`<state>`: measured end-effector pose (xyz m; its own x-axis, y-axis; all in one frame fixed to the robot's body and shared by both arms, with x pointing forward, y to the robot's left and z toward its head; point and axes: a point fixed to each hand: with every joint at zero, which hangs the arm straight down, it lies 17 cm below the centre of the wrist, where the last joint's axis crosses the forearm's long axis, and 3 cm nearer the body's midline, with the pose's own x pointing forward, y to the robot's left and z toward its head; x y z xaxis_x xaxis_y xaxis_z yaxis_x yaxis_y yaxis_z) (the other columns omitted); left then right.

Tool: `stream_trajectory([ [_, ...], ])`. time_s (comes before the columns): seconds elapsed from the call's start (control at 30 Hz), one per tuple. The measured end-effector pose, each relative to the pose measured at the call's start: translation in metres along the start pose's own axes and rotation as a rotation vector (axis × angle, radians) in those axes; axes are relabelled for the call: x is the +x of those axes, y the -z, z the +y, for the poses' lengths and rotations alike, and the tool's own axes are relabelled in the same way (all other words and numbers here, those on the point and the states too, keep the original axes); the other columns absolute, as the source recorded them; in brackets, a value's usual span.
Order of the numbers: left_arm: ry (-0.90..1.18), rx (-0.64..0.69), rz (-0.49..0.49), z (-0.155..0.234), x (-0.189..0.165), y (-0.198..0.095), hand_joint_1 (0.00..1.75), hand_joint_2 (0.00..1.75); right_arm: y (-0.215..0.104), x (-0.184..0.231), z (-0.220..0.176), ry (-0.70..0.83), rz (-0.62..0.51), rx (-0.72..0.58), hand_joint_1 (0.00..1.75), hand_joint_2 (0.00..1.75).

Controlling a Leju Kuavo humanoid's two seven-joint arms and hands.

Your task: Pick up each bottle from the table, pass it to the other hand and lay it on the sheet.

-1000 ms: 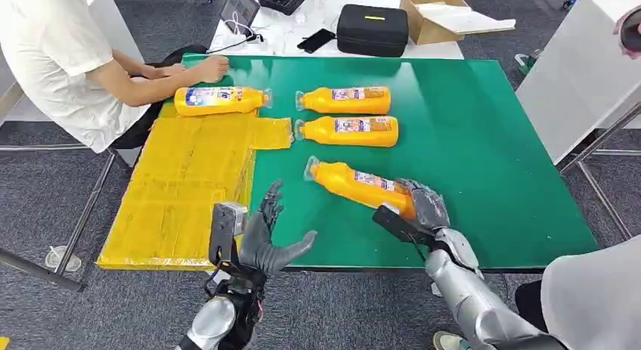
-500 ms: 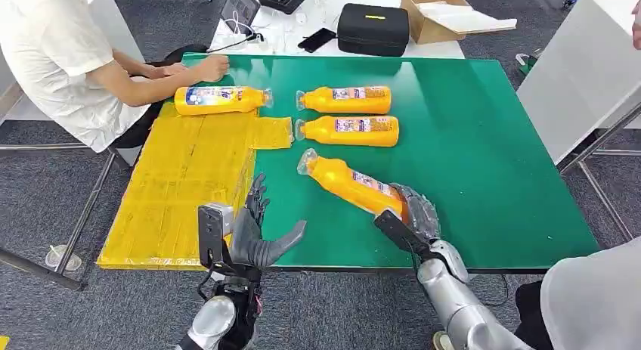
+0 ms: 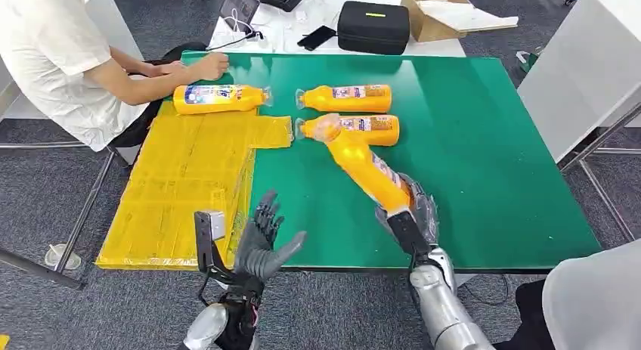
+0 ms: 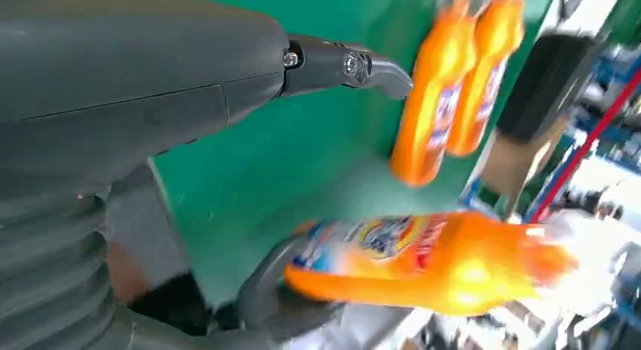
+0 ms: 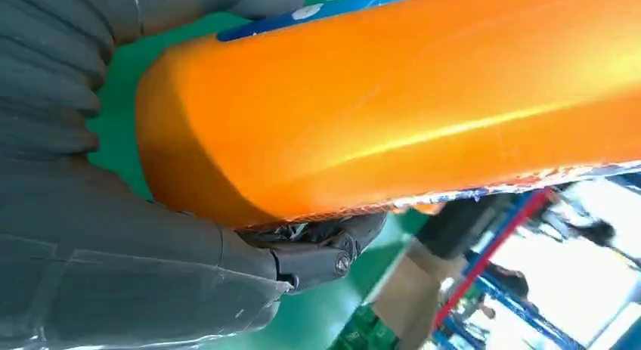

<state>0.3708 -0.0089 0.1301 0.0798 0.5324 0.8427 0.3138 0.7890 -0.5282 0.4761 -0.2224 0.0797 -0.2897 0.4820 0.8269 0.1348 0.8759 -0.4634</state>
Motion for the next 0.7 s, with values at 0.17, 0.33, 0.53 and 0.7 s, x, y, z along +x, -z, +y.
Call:
stream_trajectory([
  [0.17, -0.012, -0.018, 0.005, -0.001, 0.001, 0.002, 0.00, 1.75, 0.000, 0.046, 0.026, 0.097, -0.080, 0.019, 1.75, 1.75],
  [0.33, -0.002, -0.033, -0.019, -0.004, 0.010, 0.006, 0.00, 1.75, -0.007, 0.078, 0.048, 0.141, -0.140, 0.059, 1.75, 1.75],
  [0.53, 0.001, -0.038, -0.030, -0.005, 0.015, 0.007, 0.00, 1.75, -0.009, 0.090, 0.055, 0.158, -0.162, 0.071, 1.75, 1.75],
  [0.7, 0.012, -0.053, -0.043, -0.008, 0.019, 0.008, 0.00, 1.75, -0.013, 0.098, 0.066, 0.176, -0.176, 0.108, 1.75, 1.75],
])
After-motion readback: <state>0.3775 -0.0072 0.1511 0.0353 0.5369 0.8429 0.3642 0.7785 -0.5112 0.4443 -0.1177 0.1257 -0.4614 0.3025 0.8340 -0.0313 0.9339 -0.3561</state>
